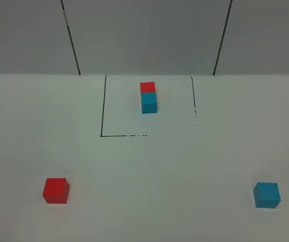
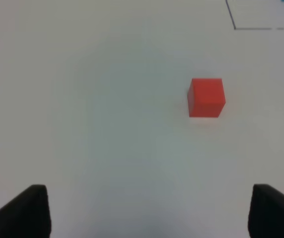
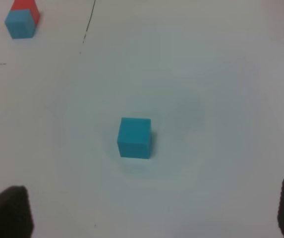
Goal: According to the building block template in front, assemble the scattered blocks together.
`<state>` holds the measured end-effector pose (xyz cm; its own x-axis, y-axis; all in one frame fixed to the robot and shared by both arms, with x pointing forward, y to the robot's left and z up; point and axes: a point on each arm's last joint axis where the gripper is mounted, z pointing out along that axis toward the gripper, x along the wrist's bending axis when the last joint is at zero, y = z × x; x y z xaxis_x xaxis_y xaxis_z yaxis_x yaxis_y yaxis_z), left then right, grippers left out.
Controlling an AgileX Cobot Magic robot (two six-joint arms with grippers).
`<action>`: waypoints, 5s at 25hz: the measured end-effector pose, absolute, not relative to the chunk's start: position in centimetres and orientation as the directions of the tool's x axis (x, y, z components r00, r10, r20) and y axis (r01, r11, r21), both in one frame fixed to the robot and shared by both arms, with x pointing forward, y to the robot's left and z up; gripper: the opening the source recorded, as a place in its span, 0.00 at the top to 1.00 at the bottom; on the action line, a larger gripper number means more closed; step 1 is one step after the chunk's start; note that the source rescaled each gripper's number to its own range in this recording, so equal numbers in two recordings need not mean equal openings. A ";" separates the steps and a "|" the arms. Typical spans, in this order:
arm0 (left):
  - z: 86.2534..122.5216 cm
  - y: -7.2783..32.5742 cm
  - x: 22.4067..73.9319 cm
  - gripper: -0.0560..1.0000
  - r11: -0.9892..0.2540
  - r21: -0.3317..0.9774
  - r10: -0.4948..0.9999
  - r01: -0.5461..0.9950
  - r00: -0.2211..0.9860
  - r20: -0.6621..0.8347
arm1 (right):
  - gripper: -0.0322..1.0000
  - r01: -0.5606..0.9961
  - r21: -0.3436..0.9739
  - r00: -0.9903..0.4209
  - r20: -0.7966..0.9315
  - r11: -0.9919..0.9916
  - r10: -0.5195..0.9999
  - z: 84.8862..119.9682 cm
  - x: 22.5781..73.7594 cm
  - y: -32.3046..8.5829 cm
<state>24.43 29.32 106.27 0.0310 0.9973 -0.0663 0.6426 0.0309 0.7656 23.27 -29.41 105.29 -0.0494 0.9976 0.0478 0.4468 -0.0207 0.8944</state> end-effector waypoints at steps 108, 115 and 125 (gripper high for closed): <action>100.5 16.5 56.2 0.95 -0.770 0.085 0.630 0.632 0.775 -0.047 | 0.00 0.446 0.895 -0.049 0.048 -0.021 0.998 105.3 23.3 -29.4; 99.0 12.4 56.5 0.95 -0.949 0.013 0.314 0.314 0.949 -0.016 | 0.00 0.446 0.895 -0.049 0.048 -0.021 0.998 105.3 23.3 -29.4; 95.9 7.3 57.8 0.95 -0.998 -0.044 0.049 0.051 0.997 0.058 | 0.00 0.446 0.895 -0.049 0.048 -0.021 0.998 105.3 23.3 -29.4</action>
<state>57.83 7.28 95.92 0.9971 0.0489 0.0578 0.0515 -0.9977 -0.0440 23.27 -29.41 105.29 -0.0494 0.9976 0.0478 0.4465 -0.0208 0.8945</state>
